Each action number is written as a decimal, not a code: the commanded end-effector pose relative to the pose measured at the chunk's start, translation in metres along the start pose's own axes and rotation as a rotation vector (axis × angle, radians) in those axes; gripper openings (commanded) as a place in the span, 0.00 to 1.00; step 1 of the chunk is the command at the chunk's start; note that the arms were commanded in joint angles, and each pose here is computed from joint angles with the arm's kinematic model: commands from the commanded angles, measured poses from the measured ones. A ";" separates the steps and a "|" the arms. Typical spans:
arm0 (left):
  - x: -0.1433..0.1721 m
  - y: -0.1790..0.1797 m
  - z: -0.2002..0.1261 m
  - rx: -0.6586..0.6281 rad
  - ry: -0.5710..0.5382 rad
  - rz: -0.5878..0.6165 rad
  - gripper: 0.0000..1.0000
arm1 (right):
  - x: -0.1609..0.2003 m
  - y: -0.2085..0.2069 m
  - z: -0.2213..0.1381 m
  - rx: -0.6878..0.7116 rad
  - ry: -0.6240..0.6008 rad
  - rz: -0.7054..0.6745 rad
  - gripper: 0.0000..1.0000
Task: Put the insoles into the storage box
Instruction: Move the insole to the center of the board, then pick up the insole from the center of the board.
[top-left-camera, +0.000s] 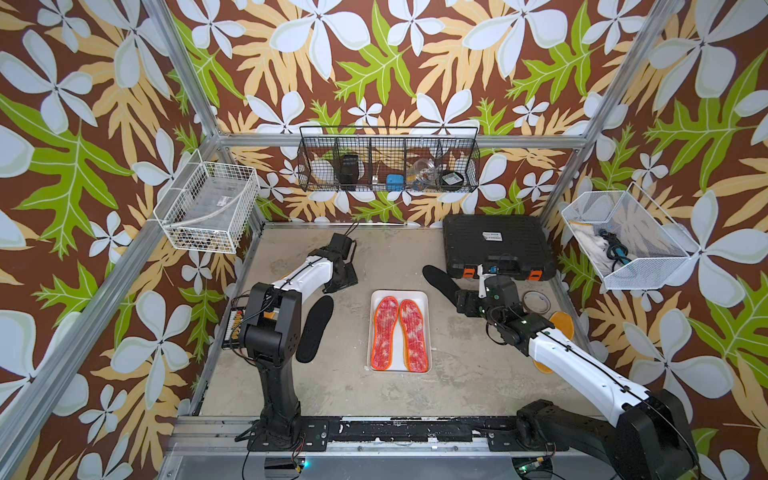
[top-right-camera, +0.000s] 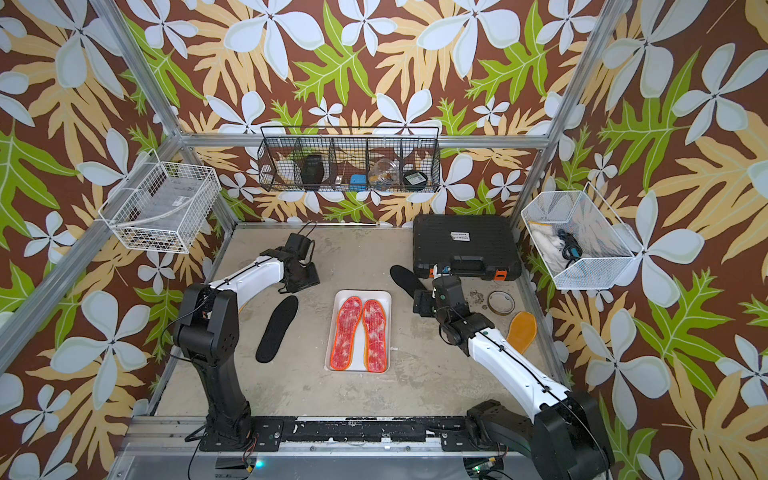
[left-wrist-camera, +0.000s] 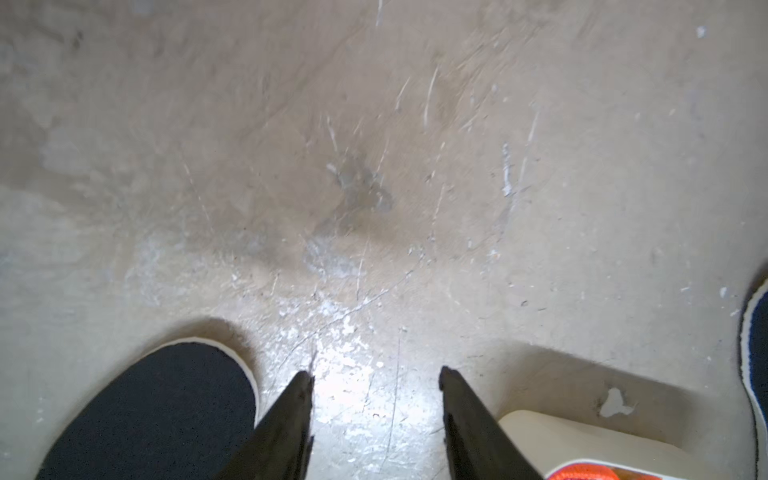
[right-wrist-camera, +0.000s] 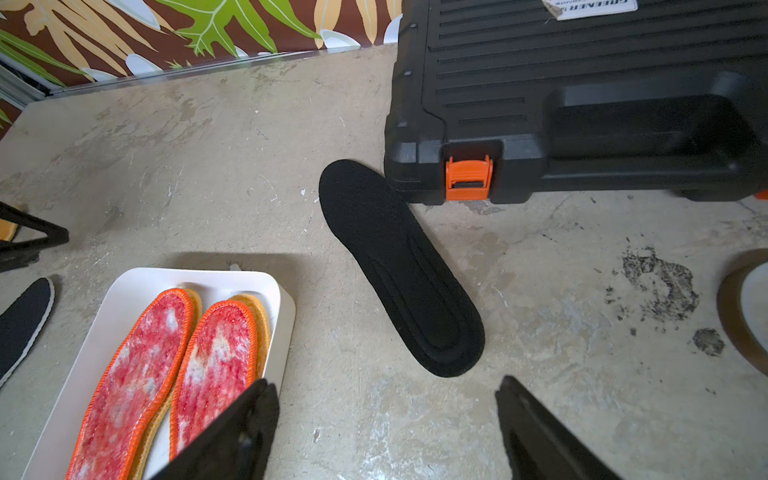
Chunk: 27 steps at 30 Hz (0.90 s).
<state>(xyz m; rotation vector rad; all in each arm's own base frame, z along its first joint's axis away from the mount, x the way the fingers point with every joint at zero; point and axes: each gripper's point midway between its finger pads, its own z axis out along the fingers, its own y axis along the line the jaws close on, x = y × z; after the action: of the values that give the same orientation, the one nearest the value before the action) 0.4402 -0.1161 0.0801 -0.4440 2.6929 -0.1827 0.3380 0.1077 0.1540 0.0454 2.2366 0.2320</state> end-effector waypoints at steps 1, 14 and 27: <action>-0.003 0.007 -0.031 -0.049 -0.043 0.157 0.59 | -0.002 -0.004 -0.001 0.026 -0.002 -0.007 0.86; 0.056 0.133 -0.056 -0.280 0.048 0.254 1.00 | -0.006 -0.001 0.002 0.016 -0.015 0.008 0.86; 0.111 0.141 -0.018 -0.223 0.246 0.254 1.00 | -0.010 -0.005 -0.010 0.011 -0.085 0.049 0.86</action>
<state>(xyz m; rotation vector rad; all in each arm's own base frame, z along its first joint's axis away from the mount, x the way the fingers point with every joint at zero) 0.3003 -0.0154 0.0349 -0.1805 2.9709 0.1678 0.3337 0.1016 0.1594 0.0875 2.1951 0.2343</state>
